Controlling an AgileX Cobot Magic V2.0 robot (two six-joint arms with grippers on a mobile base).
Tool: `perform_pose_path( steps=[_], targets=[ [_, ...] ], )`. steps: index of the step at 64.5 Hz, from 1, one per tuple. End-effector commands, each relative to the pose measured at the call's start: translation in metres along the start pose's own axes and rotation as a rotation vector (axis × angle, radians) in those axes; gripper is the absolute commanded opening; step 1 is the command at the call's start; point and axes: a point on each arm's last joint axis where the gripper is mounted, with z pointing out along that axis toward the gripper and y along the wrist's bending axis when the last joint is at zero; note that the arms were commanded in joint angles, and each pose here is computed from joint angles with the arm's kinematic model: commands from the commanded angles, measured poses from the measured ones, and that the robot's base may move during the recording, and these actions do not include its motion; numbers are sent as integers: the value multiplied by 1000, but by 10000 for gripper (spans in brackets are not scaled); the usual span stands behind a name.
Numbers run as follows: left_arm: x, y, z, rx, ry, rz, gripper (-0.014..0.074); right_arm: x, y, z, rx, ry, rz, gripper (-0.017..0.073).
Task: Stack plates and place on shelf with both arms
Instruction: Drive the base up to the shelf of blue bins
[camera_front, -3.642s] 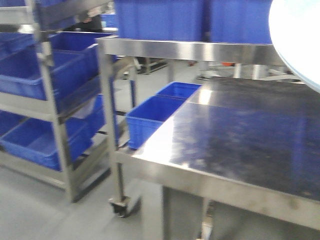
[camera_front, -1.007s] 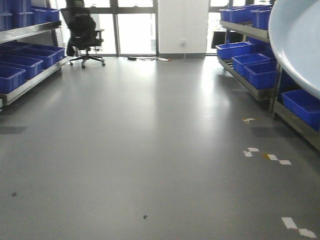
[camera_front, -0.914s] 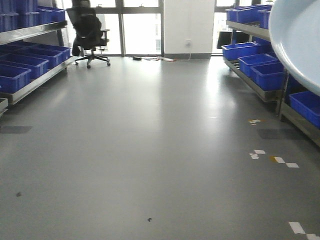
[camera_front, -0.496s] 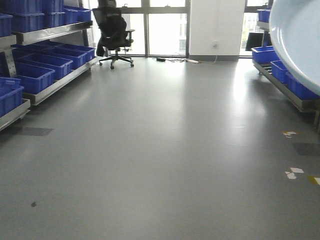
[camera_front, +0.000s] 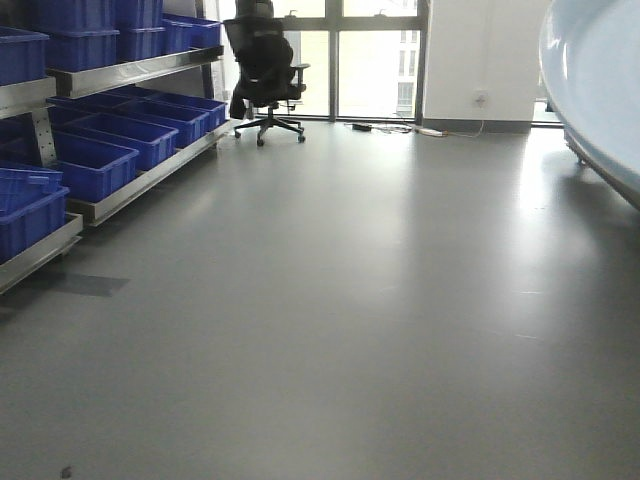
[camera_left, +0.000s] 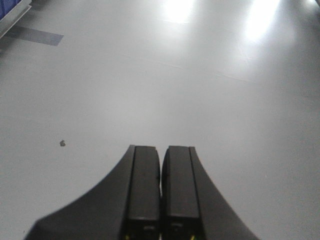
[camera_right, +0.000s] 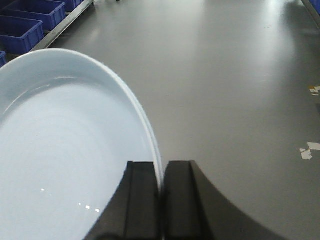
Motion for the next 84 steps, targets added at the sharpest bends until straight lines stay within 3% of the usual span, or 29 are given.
perform_pose_path(
  steps=[1, 84],
  targets=[
    [-16, -2, -2, 15, -100, -15, 87, -18, 3, -3, -17, -115, -4, 24],
    [-16, -2, -2, 15, -100, -15, 87, -18, 3, -3, -17, -115, -4, 24]
  ],
)
